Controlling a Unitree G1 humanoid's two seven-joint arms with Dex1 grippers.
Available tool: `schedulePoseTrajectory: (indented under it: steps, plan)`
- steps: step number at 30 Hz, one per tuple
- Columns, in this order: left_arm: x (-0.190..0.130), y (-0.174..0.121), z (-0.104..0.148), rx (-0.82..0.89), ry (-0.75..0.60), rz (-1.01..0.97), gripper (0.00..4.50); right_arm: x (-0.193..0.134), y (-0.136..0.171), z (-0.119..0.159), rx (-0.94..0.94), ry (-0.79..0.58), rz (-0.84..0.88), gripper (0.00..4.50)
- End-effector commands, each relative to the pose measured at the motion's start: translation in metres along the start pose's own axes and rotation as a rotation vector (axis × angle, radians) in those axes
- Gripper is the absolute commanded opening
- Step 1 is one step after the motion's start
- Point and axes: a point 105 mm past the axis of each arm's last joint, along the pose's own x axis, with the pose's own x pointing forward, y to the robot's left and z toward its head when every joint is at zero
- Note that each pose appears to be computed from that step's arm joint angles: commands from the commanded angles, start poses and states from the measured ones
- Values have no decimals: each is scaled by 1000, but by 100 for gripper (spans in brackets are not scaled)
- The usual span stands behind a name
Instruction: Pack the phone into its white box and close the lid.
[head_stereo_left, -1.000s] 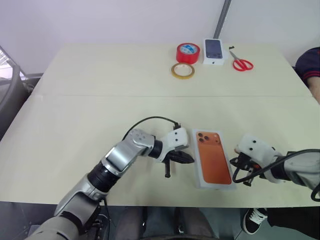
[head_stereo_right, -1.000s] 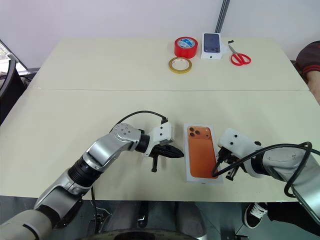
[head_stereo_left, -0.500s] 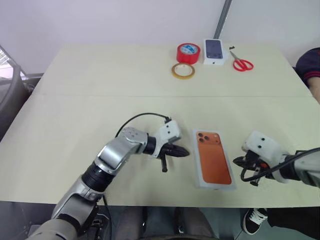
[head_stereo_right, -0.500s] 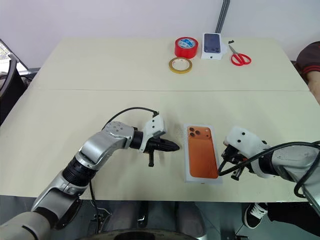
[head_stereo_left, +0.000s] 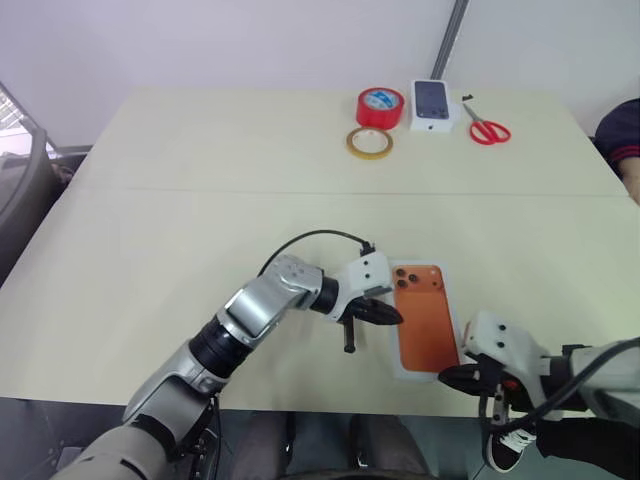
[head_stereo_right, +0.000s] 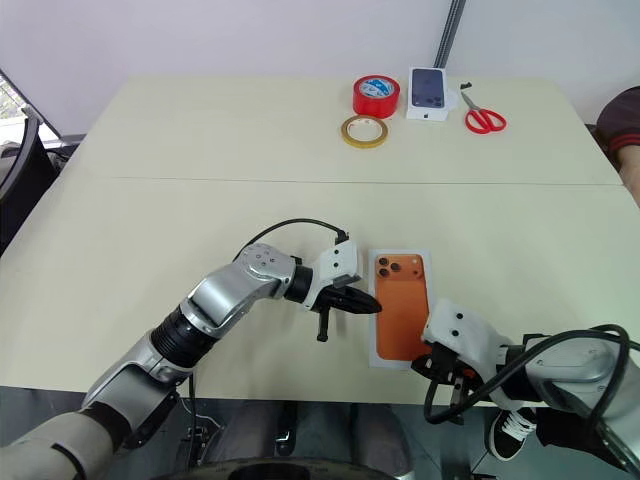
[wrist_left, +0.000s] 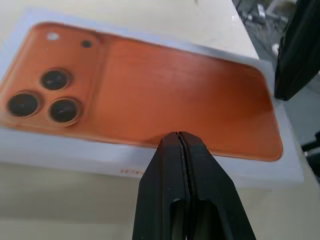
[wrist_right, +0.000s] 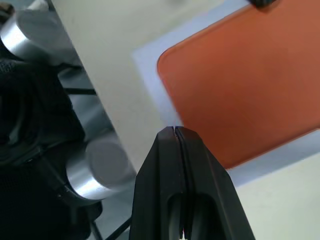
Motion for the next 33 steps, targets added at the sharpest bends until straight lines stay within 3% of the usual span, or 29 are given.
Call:
schedulePoseTrajectory:
  steps: [1, 5, 8, 14, 19, 25, 33]
  plan:
    - [4, -3, -3, 44, 38, -24, 0, 4, -1, -2, -21, 10, -39, 3]
    - [2, 2, -6, 48, 31, 1, 0, 3, -6, 1, -34, -2, -64, 3]
    - [-11, 17, 12, 10, -85, 83, 0, -8, -15, 20, -60, -98, -106, 3]
    - [-79, 51, 33, -43, -294, 346, 0, -35, -54, 64, -47, -368, -293, 3]
    - [-190, 66, -5, -96, -305, 711, 0, -51, -96, 76, 32, -528, -460, 3]
    - [-280, 49, -57, -167, -232, 1012, 0, -53, -123, 63, 105, -587, -488, 3]
    - [-302, 34, -75, -200, -230, 1126, 0, -37, -131, 62, 99, -603, -444, 3]
